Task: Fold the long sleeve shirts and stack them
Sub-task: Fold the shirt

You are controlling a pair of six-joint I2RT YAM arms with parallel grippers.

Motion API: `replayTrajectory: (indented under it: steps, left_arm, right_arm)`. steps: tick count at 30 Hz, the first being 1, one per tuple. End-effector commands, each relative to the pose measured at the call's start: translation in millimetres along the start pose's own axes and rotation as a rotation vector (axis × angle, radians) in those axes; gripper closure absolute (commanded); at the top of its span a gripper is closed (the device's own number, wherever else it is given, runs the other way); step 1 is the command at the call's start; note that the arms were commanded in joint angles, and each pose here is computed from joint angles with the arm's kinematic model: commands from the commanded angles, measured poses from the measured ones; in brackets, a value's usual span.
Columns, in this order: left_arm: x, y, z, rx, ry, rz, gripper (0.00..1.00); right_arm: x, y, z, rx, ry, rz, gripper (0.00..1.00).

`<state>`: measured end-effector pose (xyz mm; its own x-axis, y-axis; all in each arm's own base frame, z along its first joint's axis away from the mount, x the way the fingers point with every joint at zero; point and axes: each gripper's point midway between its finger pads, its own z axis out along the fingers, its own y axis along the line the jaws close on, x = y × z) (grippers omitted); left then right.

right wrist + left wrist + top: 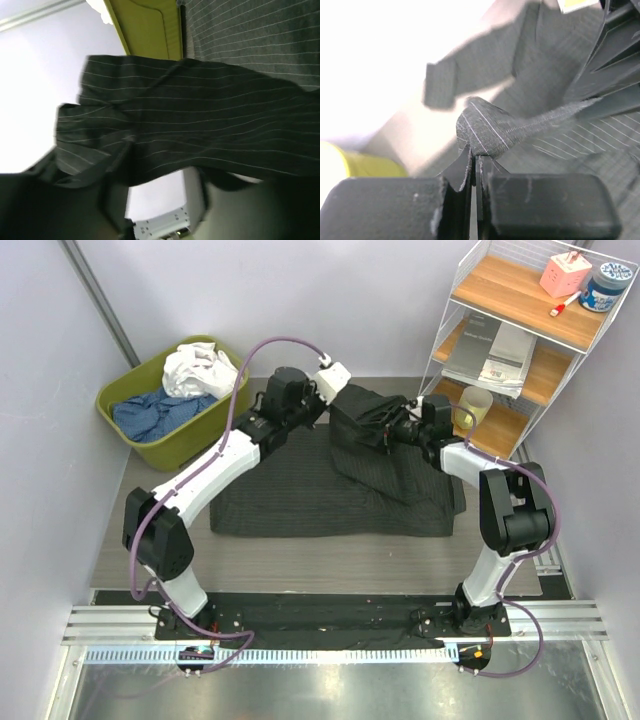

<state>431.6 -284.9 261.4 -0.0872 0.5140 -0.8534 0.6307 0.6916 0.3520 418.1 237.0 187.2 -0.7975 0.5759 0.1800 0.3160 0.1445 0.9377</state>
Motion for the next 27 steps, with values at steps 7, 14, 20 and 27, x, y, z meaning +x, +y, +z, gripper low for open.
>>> replayTrajectory:
  steps: [7,14,20,27]
  left_arm:
    - [-55,43,52,-0.026,-0.114,0.231,1.0]
    - [-91,73,81,-0.107,-0.199,0.228,1.0]
    - [-82,75,107,-0.139,-0.168,0.225,1.0]
    - [-72,84,113,-0.191,-0.142,0.245,1.0]
  right_arm:
    - [0,38,-68,-0.104,0.104,-0.416,0.25]
    - [-15,8,-110,0.048,0.092,-0.679,0.35]
    - [5,-24,-140,0.214,0.174,-0.876,0.6]
    - [10,-61,-138,0.274,0.222,-0.791,0.75]
